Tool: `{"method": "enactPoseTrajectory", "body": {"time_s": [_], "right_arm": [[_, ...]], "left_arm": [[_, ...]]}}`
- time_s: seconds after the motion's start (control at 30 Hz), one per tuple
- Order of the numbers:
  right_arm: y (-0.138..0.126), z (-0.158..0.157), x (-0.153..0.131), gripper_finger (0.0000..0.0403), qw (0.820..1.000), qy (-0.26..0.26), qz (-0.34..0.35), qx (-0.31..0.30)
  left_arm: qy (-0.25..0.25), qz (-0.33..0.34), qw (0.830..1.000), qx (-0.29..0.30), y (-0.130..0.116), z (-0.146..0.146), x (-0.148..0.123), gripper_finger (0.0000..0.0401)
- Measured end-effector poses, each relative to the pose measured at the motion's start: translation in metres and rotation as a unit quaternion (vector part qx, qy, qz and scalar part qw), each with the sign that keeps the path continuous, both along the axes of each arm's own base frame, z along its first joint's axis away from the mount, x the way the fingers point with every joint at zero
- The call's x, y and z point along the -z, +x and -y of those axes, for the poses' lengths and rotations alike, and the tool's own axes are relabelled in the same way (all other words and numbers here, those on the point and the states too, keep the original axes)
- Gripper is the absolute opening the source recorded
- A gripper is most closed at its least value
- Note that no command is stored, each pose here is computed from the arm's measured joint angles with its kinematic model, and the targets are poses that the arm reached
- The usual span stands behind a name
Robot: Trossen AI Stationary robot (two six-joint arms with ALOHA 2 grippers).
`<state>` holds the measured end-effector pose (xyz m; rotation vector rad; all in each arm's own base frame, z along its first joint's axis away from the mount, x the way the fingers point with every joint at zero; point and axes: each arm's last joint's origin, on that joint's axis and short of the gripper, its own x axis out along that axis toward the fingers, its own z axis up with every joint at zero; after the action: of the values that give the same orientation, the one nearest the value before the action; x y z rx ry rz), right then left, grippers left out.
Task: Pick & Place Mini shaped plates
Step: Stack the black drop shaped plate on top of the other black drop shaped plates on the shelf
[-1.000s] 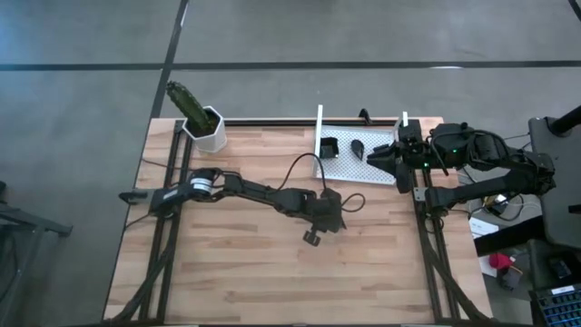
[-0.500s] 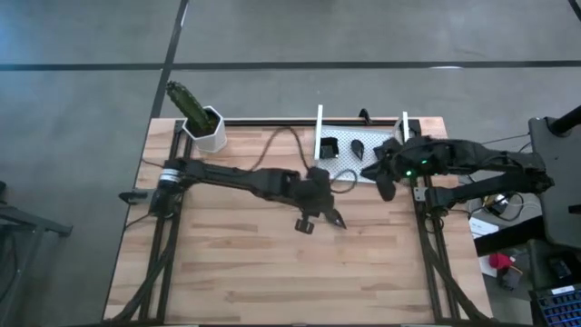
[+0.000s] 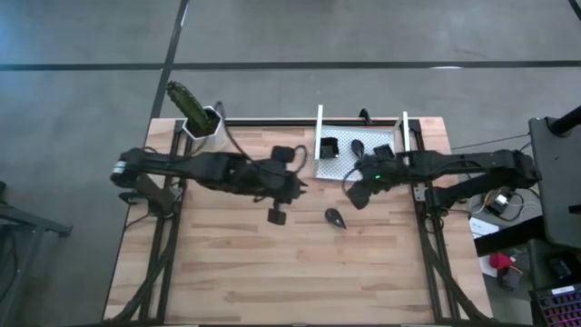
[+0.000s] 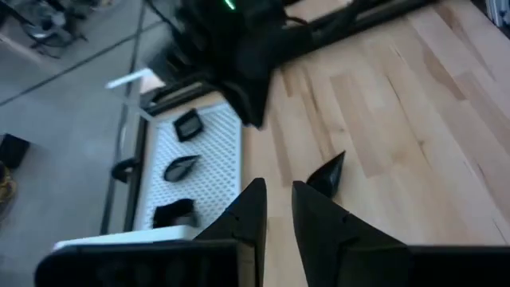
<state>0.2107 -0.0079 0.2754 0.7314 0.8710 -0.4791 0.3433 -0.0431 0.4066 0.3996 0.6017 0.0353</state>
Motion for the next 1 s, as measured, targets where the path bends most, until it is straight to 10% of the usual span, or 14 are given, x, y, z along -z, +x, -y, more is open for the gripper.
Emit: {"method": "enactPoseTrajectory", "body": {"time_s": [0.43, 1.0], "right_arm": [[0.056, 0.006, 0.063, 0.0114, 0.989, 0.033, -0.145, 0.006], [0.085, 0.006, 0.118, 0.012, 0.975, 0.064, -0.208, -0.046]], "left_arm": [[-0.002, 0.046, 0.999, -0.021, -0.053, -0.007, -0.026, 0.0058], [-0.007, 0.041, 0.999, -0.025, -0.057, -0.008, -0.024, 0.0058]]}}
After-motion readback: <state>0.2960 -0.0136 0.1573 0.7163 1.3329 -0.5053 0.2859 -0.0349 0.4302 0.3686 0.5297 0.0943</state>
